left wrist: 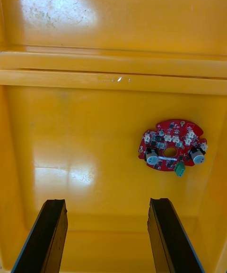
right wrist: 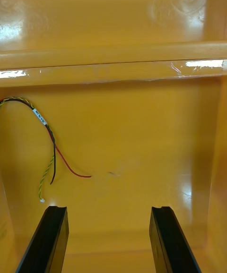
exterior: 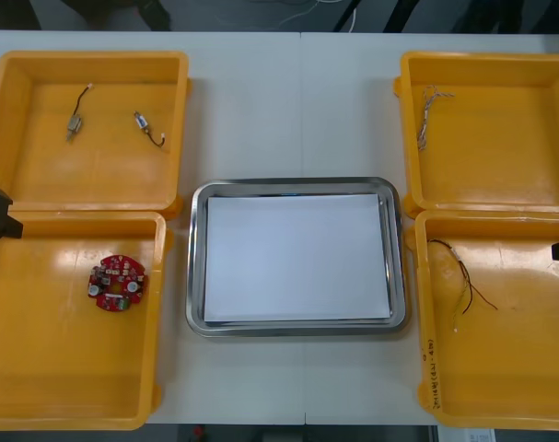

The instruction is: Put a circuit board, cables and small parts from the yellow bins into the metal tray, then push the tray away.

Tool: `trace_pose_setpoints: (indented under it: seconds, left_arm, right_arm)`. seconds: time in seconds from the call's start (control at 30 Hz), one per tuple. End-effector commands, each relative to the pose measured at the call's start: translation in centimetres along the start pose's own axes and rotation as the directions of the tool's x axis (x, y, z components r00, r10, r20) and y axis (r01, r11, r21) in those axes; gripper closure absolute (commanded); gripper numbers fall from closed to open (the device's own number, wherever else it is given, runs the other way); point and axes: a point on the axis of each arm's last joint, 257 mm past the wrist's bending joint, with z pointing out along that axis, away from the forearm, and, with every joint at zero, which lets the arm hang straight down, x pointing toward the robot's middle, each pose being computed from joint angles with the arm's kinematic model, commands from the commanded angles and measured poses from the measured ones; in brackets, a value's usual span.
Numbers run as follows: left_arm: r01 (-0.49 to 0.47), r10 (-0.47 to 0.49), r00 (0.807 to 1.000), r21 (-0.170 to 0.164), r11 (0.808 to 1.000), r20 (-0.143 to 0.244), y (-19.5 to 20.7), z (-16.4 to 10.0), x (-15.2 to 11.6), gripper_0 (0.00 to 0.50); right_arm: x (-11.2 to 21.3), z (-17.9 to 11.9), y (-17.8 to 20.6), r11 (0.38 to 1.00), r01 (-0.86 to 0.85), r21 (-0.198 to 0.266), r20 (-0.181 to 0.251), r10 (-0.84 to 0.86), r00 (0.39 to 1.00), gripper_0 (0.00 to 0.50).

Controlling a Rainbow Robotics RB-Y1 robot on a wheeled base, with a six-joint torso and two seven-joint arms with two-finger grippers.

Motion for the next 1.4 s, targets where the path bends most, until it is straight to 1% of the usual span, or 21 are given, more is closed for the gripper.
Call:
trace_pose_setpoints:
  seconds: [0.03,1.4]
  left_arm:
    - [-0.065,0.066,0.998,-0.022,0.998,0.022,0.79,-0.88,-0.21,0.000]
    - [-0.065,0.066,0.998,-0.022,0.998,0.022,0.79,-0.88,-0.21,0.000]
  right_arm:
    - [0.17,-0.45,-0.23,1.000,-0.009,-0.002,0.013,0.009,1.000,0.000]
    - [0.17,-0.45,-0.23,1.000,-0.009,-0.002,0.013,0.009,1.000,0.000]
